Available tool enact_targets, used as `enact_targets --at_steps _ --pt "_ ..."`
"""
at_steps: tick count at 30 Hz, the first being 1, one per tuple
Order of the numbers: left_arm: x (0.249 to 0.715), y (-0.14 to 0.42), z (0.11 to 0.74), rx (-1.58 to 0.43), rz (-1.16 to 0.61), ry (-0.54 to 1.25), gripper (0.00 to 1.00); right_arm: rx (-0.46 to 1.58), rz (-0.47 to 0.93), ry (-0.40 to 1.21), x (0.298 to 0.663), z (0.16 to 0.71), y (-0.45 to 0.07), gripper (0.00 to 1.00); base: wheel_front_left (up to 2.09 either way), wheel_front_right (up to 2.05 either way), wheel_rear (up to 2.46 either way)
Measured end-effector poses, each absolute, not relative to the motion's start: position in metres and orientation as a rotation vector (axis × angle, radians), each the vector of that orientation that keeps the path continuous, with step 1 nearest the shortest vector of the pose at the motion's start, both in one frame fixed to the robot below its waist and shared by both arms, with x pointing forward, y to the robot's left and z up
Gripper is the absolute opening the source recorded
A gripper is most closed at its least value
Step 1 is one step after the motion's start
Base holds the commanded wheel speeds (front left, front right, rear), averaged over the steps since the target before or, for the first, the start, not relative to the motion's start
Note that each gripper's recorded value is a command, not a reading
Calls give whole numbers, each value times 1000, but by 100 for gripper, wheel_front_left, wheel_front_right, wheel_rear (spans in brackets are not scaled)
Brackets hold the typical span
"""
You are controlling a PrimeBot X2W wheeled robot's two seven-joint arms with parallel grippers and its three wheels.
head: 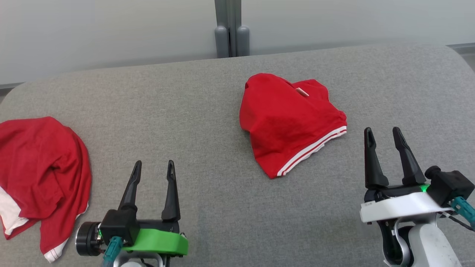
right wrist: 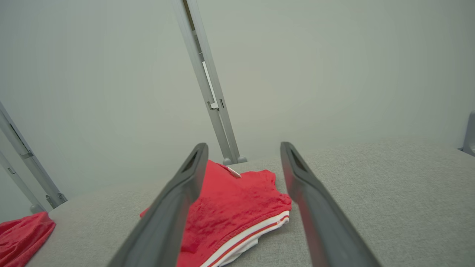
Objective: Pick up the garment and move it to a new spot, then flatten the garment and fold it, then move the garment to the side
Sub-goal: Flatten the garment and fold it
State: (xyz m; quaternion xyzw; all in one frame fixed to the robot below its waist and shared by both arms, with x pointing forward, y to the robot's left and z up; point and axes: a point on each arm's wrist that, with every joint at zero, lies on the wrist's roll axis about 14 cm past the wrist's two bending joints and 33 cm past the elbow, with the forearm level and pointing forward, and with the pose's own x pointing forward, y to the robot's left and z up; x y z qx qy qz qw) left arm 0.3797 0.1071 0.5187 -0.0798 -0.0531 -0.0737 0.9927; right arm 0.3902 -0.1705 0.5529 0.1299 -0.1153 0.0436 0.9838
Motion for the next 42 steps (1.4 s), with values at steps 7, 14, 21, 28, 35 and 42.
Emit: enact_targets --at_steps 7,14,21,28,35,42 --pt "392 99 510 -161 -170 -81 100 296 61 -137 422 520 -174 100 0 0 0" --pt "396 103 490 -197 -145 -16 100 504 -36 26 458 464 -186 100 0 0 0" --pt "400 112 479 -196 -106 13 100 539 -41 150 481 425 -182 100 0 0 0" --pt "399 114 469 -212 -92 47 100 511 2 210 495 407 -170 100 0 0 0" --pt "398 115 468 -221 -76 51 100 555 29 226 501 404 -158 0 0 0 0" --pt "396 116 473 -221 -77 40 100 581 37 91 503 448 -170 0 0 0 0"
